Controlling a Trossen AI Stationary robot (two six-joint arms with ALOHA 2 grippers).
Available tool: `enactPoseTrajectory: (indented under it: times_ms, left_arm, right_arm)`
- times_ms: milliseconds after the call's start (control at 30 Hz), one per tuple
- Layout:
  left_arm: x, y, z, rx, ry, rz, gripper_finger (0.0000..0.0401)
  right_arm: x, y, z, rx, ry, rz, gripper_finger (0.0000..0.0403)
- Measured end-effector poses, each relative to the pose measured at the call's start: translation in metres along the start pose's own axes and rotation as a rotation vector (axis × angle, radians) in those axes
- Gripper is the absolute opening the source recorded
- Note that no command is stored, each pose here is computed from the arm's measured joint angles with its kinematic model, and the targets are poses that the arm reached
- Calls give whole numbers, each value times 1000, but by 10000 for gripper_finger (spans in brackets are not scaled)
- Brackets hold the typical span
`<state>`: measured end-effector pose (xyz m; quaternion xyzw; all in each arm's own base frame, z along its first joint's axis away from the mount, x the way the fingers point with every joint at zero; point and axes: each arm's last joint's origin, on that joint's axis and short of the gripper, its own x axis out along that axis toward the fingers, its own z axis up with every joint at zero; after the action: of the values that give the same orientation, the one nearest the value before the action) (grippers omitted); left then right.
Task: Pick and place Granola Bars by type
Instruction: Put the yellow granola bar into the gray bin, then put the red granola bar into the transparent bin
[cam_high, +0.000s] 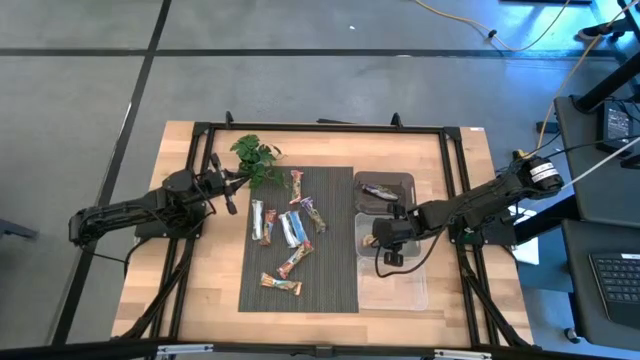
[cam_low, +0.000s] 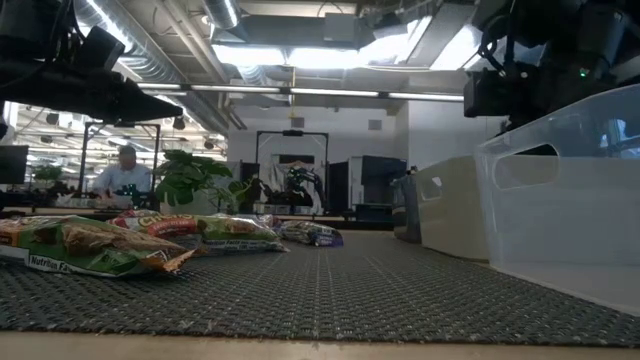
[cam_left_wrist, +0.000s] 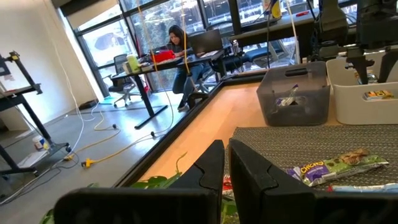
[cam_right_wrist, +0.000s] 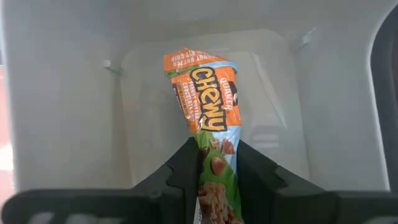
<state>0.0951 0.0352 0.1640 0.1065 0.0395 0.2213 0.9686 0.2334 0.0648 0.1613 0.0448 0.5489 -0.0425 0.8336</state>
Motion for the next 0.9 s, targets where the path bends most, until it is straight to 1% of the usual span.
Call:
enactPoseTrajectory:
  times_ms: [300, 467, 533, 633, 733, 800, 900]
  left_arm:
    - [0, 0, 0, 0, 0, 0, 17]
    - [0, 0, 0, 0, 0, 0, 17]
    - [0, 0, 0, 0, 0, 0, 17]
    - [0, 0, 0, 0, 0, 0, 17]
    - [0, 0, 0, 0, 0, 0, 17]
    - [0, 0, 0, 0, 0, 0, 17]
    - [0, 0, 0, 0, 0, 0, 17]
  right_arm:
    - [0, 0, 0, 6, 5, 8, 96]
    - [0, 0, 0, 5, 6, 9, 134]
    - [-3, 0, 0, 6, 39, 2, 152]
    - [-17, 4, 11, -2, 90, 49, 172]
    - [-36, 9, 27, -6, 91, 47, 182]
    - [-51, 10, 39, -12, 64, 13, 185]
    - [-71, 10, 57, -58, -24, -85, 186]
